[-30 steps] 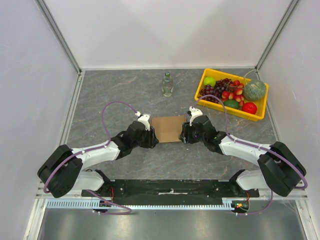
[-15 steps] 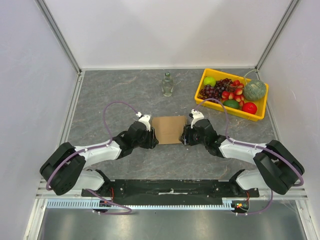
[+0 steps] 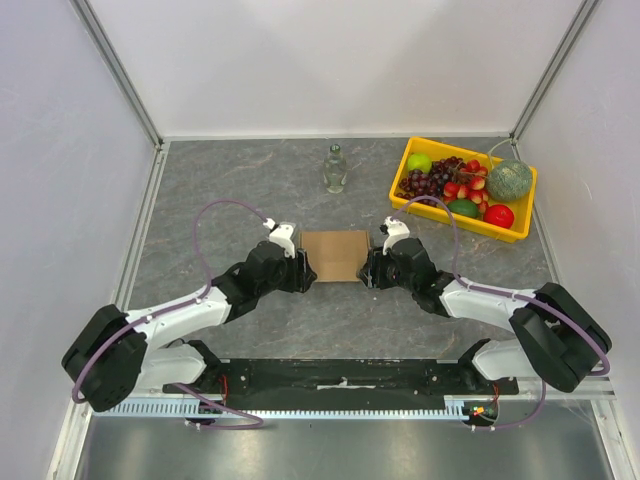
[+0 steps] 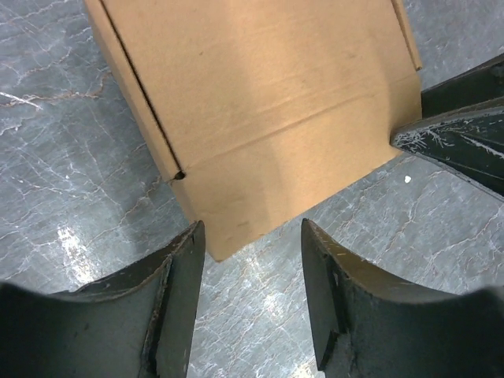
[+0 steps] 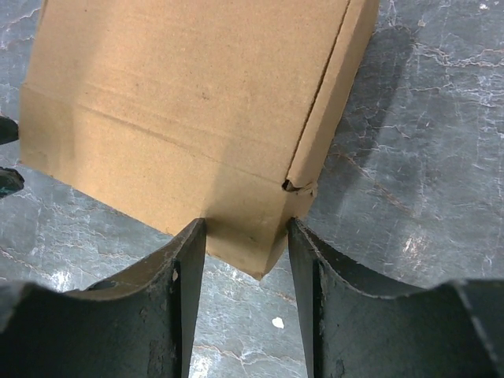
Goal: Fold the paper box
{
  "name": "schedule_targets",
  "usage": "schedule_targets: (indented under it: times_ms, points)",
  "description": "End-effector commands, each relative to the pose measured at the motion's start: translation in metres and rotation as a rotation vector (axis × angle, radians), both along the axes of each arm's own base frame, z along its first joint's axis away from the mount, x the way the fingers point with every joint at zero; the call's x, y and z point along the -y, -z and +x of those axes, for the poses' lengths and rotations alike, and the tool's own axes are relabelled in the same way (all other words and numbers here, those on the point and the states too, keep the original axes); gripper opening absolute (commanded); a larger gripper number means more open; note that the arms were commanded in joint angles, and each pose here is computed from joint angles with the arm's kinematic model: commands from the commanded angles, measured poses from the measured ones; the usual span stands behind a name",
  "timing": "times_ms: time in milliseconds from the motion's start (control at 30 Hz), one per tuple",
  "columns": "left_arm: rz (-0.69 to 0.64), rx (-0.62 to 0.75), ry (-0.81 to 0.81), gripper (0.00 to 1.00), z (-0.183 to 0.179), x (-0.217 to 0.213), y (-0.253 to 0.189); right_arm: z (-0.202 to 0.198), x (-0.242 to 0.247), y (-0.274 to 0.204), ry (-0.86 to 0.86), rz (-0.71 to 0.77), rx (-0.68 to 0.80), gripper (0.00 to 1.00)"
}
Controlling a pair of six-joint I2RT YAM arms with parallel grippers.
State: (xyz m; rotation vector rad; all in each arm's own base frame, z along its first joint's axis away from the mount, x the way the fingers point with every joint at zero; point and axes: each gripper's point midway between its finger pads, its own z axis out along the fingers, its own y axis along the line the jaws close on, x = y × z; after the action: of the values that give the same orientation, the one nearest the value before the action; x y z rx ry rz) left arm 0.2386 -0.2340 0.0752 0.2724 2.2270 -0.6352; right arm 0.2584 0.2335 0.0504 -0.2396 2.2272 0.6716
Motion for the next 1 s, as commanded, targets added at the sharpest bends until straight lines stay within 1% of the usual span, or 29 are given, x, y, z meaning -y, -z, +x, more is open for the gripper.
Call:
schedule_targets:
  times_ms: [0,233,367,400,500,700,733,833,967]
  points:
    - [0.022,0.067,0.003,0.59,0.008,-0.001,-0.017,0.006,-0.005,-0.012,-0.001,0.043,0.035,0.53]
    - [0.053,0.060,-0.014,0.60,0.006,-0.009,-0.011,0.007,-0.005,-0.014,0.001,0.043,0.038,0.53]
    - [0.066,0.077,-0.042,0.60,0.009,-0.015,-0.020,0.007,-0.005,-0.014,0.000,0.042,0.038,0.53]
    - [0.086,0.068,-0.051,0.60,0.008,-0.020,-0.021,0.007,-0.004,-0.013,0.002,0.040,0.036,0.53]
    - [0.084,0.101,-0.076,0.61,0.008,-0.027,-0.041,0.007,-0.004,-0.014,0.000,0.040,0.036,0.53]
    - [0.026,0.252,-0.065,0.63,0.016,-0.027,-0.104,0.007,-0.002,-0.015,-0.002,0.031,0.046,0.53]
    - [0.029,0.274,-0.068,0.63,0.020,-0.026,-0.111,0.007,-0.001,-0.015,0.002,0.026,0.046,0.53]
    - [0.047,0.308,-0.072,0.55,0.039,-0.020,-0.119,0.008,0.001,-0.015,-0.001,0.014,0.056,0.53]
    - [0.024,0.300,-0.052,0.46,0.073,-0.001,-0.123,0.008,0.001,-0.016,-0.008,0.008,0.065,0.53]
